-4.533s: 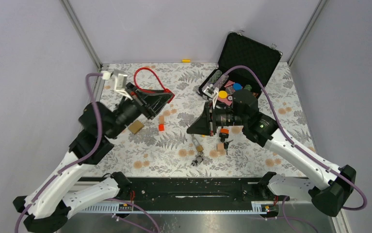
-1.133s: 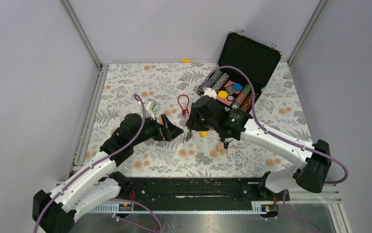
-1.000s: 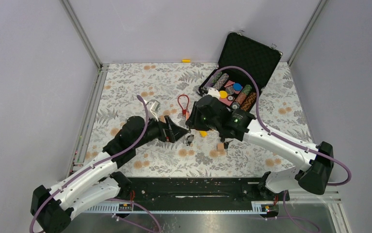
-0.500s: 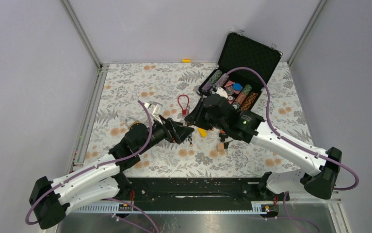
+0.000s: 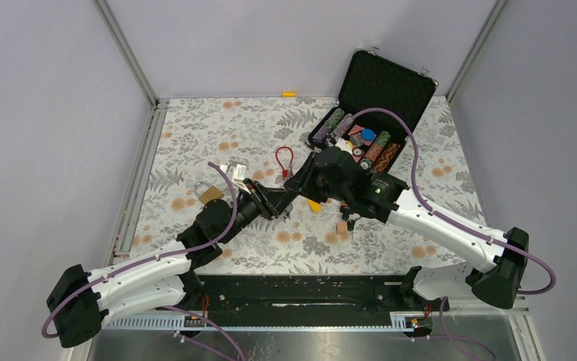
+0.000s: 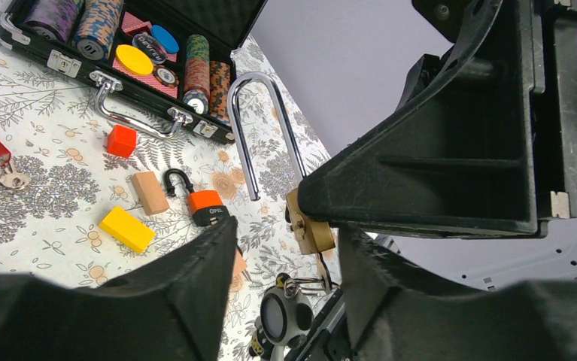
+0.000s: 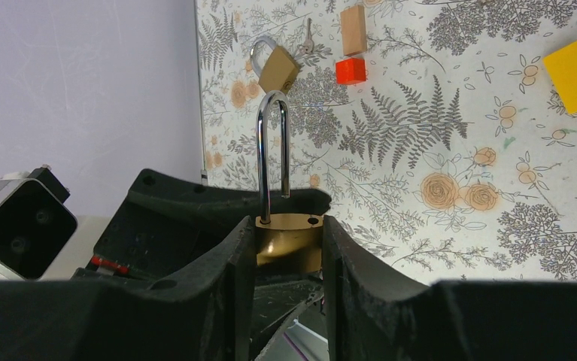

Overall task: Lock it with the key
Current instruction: Lock the lock.

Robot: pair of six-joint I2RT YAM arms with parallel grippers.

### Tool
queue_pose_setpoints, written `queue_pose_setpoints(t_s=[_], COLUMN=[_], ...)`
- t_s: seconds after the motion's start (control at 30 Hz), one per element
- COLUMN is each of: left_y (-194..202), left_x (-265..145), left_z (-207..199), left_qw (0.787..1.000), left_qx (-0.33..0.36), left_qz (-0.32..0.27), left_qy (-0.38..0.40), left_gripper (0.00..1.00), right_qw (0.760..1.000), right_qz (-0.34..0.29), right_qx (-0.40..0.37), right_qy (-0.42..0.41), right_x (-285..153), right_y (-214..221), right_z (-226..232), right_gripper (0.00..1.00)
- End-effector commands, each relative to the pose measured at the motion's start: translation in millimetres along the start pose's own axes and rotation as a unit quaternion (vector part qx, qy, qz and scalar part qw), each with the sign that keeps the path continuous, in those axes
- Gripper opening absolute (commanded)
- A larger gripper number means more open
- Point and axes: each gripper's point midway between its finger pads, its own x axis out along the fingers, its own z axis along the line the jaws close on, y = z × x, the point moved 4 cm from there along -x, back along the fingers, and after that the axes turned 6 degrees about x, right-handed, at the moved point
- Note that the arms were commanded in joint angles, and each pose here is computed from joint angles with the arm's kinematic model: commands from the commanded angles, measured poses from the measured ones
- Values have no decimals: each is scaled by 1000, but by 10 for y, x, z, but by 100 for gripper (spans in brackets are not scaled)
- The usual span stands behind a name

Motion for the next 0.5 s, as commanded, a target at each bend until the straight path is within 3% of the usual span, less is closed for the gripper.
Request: queue_pose_setpoints(t_s=[0.0,0.1,0.17,0.37,0.47], left_y=[-216,-228,-227,-290,-308], left_x=[30,13,-2,-44,-53], left_z=[-146,-135,-127,-258,-355], left_qw=[998,998,998,998,996], left_qx=[-14,-12,-7,40,75], left_qz=[-57,-61,-58,-30,7], left_qy=[26,23,20,41,52], left_gripper=[27,8,0,0,0], right_qw=[999,999,999,998,988], right_qz=[2,4,6,0,-48], right_qx=[21,13,8,-30,-81], right_qy=[-39,-37,-36,-58,-124], right_x=[-76,-62,-65,-170,-334], right_y=[-5,5,5,-121,-269], right_z=[149,118,91,-32,-33], right_gripper=[24,27,32,75,85])
